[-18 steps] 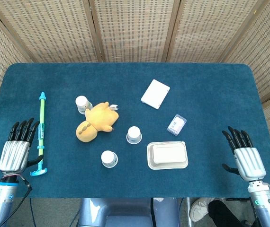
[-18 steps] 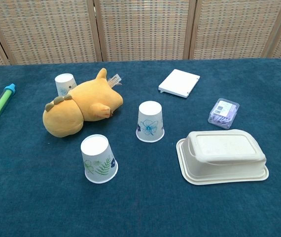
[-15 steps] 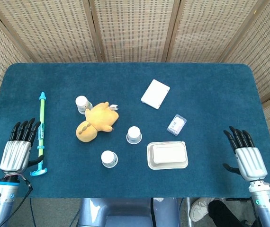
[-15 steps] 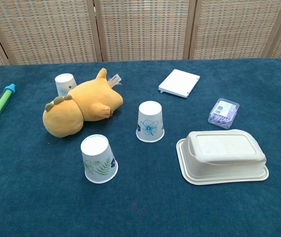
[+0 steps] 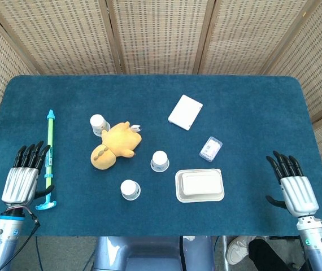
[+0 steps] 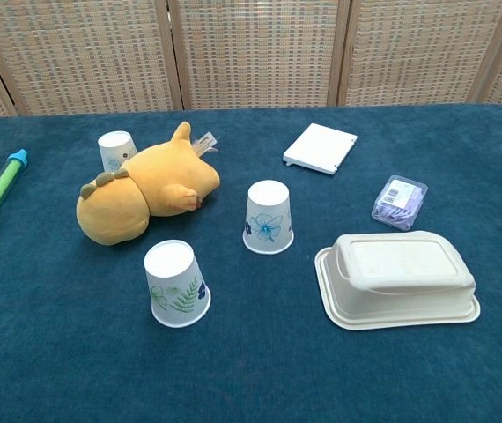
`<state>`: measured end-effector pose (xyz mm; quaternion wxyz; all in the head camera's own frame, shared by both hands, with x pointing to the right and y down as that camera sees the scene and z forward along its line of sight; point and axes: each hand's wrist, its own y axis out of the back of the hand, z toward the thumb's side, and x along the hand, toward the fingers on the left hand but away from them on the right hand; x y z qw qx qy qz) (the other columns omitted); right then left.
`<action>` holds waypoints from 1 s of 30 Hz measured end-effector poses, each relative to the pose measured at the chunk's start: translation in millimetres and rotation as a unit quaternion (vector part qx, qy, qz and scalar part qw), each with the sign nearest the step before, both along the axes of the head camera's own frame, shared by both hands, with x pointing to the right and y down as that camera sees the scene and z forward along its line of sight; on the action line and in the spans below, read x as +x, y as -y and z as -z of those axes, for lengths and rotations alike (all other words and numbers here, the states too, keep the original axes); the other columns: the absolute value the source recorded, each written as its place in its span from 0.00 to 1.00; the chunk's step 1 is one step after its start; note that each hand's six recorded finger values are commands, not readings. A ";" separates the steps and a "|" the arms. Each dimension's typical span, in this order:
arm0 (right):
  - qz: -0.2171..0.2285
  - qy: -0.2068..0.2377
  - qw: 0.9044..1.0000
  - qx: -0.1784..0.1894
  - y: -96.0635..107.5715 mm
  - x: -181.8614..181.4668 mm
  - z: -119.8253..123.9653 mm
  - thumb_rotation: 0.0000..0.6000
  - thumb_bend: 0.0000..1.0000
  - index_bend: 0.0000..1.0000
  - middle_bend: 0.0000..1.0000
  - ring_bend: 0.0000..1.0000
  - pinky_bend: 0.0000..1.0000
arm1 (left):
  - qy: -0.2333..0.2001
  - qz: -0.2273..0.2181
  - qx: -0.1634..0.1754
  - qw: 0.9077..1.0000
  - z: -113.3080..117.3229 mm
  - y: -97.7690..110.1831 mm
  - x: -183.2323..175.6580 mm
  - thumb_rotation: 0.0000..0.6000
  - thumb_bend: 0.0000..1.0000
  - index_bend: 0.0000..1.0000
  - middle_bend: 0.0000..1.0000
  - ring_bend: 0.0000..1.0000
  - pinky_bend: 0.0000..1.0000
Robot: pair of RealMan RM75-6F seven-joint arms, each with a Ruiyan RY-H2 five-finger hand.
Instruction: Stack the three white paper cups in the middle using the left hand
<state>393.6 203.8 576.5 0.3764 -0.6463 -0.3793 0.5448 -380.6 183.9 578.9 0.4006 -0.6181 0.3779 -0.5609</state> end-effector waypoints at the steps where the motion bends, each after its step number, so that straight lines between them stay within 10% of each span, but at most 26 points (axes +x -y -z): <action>1: 0.000 -0.002 1.000 -0.001 -0.5 0.7 -0.6 1.00 0.07 0.00 0.00 0.00 0.02 | 0.000 0.001 0.001 1.000 0.2 0.8 0.1 1.00 0.16 0.00 0.00 0.00 0.00; 14: -0.012 0.010 1.000 0.000 1.7 6.3 2.0 1.00 0.07 0.00 0.00 0.00 0.02 | -0.009 0.010 -0.002 1.000 -7.4 17.7 3.7 1.00 0.16 0.00 0.00 0.00 0.00; 30: -0.033 0.016 0.999 -0.016 10.5 18.7 -7.1 1.00 0.07 0.00 0.00 0.00 0.02 | 0.032 0.004 -0.045 0.998 -68.4 149.9 19.4 1.00 0.17 0.18 0.00 0.00 0.01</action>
